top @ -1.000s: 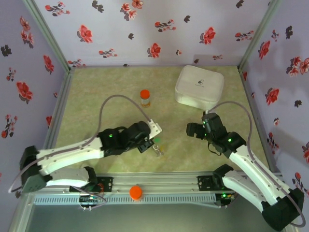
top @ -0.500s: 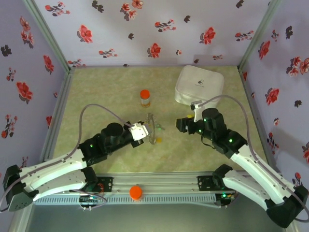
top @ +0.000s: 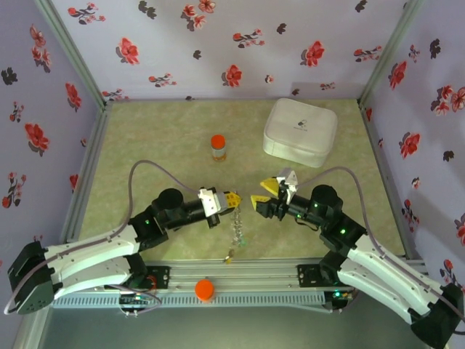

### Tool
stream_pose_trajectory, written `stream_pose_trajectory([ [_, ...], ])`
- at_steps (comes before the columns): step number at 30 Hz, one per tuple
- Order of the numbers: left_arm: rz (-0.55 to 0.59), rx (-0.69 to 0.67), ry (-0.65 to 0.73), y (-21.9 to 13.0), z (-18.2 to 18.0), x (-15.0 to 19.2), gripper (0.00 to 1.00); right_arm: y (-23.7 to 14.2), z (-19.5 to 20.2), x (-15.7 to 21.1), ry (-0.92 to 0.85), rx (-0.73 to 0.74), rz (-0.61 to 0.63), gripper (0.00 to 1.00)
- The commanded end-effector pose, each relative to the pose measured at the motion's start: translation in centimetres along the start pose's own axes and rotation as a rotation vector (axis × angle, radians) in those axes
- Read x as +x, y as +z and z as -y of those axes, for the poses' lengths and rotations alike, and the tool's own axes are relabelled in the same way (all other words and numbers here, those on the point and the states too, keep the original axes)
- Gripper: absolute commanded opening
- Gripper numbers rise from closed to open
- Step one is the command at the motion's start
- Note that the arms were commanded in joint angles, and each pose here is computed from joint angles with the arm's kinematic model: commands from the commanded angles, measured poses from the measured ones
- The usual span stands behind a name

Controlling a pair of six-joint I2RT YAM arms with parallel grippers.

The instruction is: Put the keys on the keyring

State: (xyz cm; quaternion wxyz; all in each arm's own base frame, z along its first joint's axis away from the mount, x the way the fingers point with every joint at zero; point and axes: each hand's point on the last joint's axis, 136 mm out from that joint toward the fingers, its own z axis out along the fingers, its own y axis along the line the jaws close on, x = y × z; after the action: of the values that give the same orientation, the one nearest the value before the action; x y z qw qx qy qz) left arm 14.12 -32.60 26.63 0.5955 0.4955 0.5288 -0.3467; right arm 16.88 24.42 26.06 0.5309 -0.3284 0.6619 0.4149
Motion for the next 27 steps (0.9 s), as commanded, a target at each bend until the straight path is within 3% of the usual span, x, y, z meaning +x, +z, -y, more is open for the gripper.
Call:
stream_pose_trajectory([
  [1,0.152,0.034,-0.017,-0.1,0.0,-4.0,0.00,-0.4,-2.2,-1.4,-0.090,-0.105,0.074,0.61],
  [6,0.198,0.077,-0.047,0.4,0.4,-4.9,0.00,-0.7,-3.5,-0.8,-0.158,-0.165,0.056,0.61],
  [14,0.226,0.154,-0.084,0.7,1.3,-5.8,0.00,-1.6,-3.9,-0.3,-0.248,-0.171,0.033,0.48],
  [27,0.207,0.240,-0.133,1.0,2.5,-5.6,0.00,-1.5,-5.4,0.1,-0.234,-0.263,-0.002,0.35],
])
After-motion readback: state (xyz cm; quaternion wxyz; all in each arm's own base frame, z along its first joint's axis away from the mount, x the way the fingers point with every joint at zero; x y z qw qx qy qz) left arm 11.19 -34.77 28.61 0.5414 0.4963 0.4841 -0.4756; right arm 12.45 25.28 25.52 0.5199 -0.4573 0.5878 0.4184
